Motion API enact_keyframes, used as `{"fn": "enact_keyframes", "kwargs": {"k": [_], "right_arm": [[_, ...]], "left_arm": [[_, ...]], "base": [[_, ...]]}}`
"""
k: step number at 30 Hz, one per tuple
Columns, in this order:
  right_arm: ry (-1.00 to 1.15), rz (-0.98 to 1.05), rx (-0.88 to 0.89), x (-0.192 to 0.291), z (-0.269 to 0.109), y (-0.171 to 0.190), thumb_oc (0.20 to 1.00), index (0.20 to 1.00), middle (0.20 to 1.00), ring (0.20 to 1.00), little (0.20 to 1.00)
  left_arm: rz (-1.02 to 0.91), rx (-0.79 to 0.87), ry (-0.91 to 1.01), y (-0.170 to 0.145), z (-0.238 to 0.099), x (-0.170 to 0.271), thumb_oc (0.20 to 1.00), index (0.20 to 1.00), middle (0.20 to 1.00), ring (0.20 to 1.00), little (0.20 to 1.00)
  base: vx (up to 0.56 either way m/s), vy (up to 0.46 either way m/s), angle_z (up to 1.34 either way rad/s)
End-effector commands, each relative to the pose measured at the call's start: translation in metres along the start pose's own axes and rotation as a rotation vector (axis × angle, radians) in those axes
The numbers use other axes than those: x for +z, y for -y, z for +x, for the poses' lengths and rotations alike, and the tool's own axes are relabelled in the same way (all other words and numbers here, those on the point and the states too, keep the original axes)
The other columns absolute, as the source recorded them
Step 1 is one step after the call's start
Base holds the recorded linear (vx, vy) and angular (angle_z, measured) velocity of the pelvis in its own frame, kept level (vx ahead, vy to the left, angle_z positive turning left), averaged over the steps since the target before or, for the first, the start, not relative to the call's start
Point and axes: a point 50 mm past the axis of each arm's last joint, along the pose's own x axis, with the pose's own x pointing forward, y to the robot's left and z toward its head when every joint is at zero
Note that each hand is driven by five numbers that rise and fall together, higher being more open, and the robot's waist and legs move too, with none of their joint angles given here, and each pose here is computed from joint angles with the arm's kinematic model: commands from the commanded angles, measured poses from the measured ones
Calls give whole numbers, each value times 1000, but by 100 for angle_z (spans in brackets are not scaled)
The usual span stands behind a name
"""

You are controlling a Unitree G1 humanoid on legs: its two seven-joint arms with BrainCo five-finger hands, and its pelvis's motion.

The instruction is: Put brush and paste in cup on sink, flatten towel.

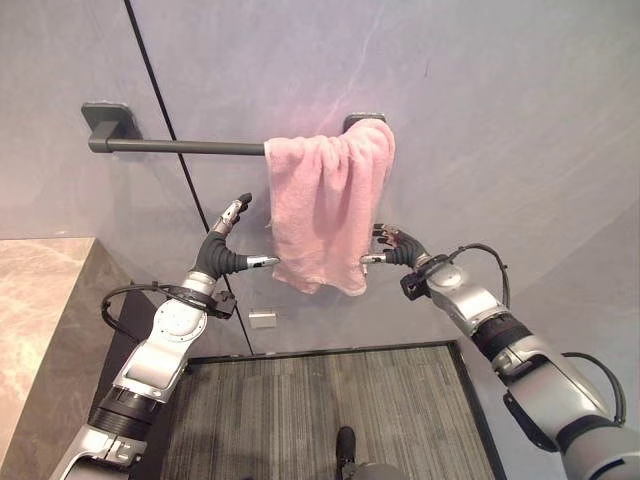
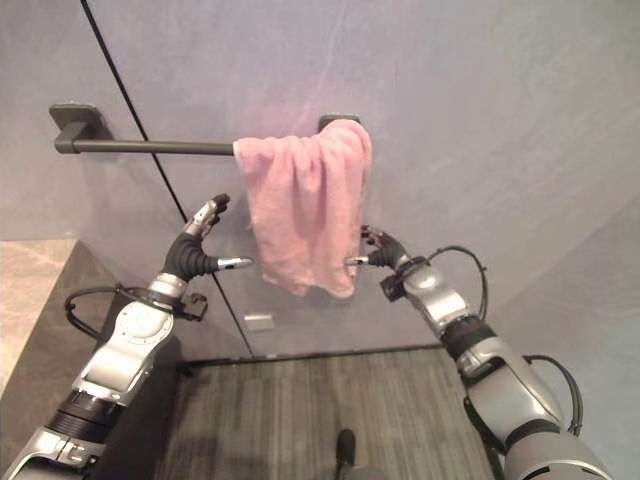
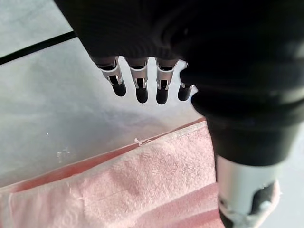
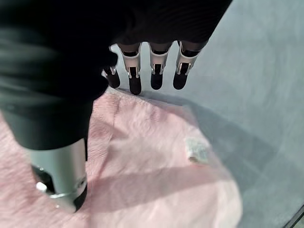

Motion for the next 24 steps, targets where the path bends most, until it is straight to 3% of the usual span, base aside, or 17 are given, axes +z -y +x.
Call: {"fn": "enact_keyframes", "kwargs": {"k": [1,12,18,19,20,21,22,24], "right_arm": [[132,-37,25,44,9,3,1000,1000,1000,1000,1000],[164,-77,65,50,7,-4,1000,1000,1000,1000,1000],[164,-25,94,46,12,-31,1000,1000,1000,1000,1000],[165,-14,97,47,14,-37,840,840,840,840,840],[159,-5,98,46,15,-41,507,507,507,507,507],[159,1,96,46,16,-42,288,288,288,288,288],[156,7,95,46,16,-43,200,200,200,200,200],[156,13,87,47,18,-45,200,200,200,200,200]], "left_arm": [[31,-28,126,-4,11,25,1000,1000,1000,1000,1000],[22,-38,100,0,11,19,1000,1000,1000,1000,1000],[0,-31,80,3,15,16,1000,1000,1000,1000,1000],[-23,-34,68,7,17,15,1000,1000,1000,1000,1000],[-39,-39,54,11,18,12,1000,1000,1000,1000,1000],[-45,-39,49,12,19,11,1000,1000,1000,1000,1000],[-44,-39,45,13,20,11,1000,1000,1000,1000,1000],[-46,-43,34,14,20,9,1000,1000,1000,1000,1000]], "base": [[0,0,0],[0,2,1],[-3,6,-8],[0,0,0],[-33,-4,0],[0,0,0],[-8,-6,4],[-5,-2,2]]}}
